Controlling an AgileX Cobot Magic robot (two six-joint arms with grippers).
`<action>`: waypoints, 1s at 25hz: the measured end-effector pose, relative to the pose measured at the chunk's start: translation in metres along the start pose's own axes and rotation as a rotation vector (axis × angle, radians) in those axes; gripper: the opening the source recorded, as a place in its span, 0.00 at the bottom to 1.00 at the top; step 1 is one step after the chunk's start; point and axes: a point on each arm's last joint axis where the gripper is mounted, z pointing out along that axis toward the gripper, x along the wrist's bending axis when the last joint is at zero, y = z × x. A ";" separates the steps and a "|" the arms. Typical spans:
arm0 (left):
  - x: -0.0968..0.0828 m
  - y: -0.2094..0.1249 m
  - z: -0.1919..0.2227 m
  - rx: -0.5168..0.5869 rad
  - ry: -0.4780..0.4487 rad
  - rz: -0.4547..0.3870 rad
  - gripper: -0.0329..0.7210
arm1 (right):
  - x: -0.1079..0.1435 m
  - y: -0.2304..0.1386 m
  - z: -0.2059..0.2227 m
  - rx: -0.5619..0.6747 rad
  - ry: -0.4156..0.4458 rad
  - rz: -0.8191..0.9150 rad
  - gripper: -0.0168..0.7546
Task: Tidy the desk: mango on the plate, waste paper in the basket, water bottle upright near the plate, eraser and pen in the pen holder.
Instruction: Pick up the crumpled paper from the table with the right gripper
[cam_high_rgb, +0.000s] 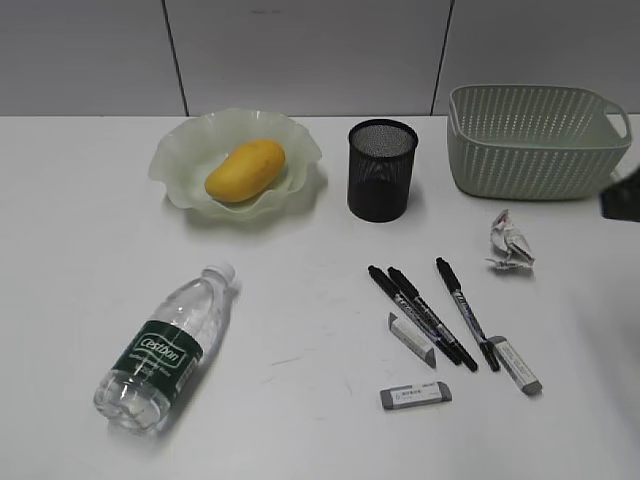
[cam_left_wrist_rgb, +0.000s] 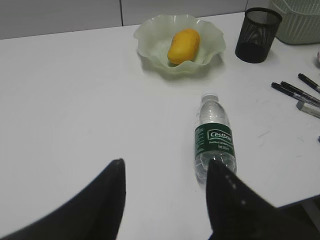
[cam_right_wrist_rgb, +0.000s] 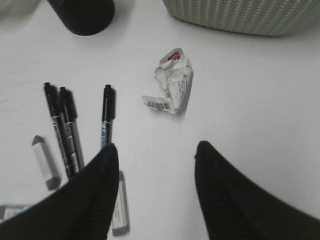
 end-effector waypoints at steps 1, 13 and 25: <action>0.000 0.000 0.000 -0.001 0.011 -0.005 0.56 | -0.002 0.011 0.017 0.027 -0.002 0.013 0.56; -0.003 0.000 0.000 -0.013 0.130 -0.073 0.54 | -0.018 0.035 0.192 0.419 -0.024 0.162 0.66; -0.003 0.000 0.000 -0.013 0.134 -0.072 0.54 | -0.001 0.078 0.134 0.236 -0.016 0.039 0.10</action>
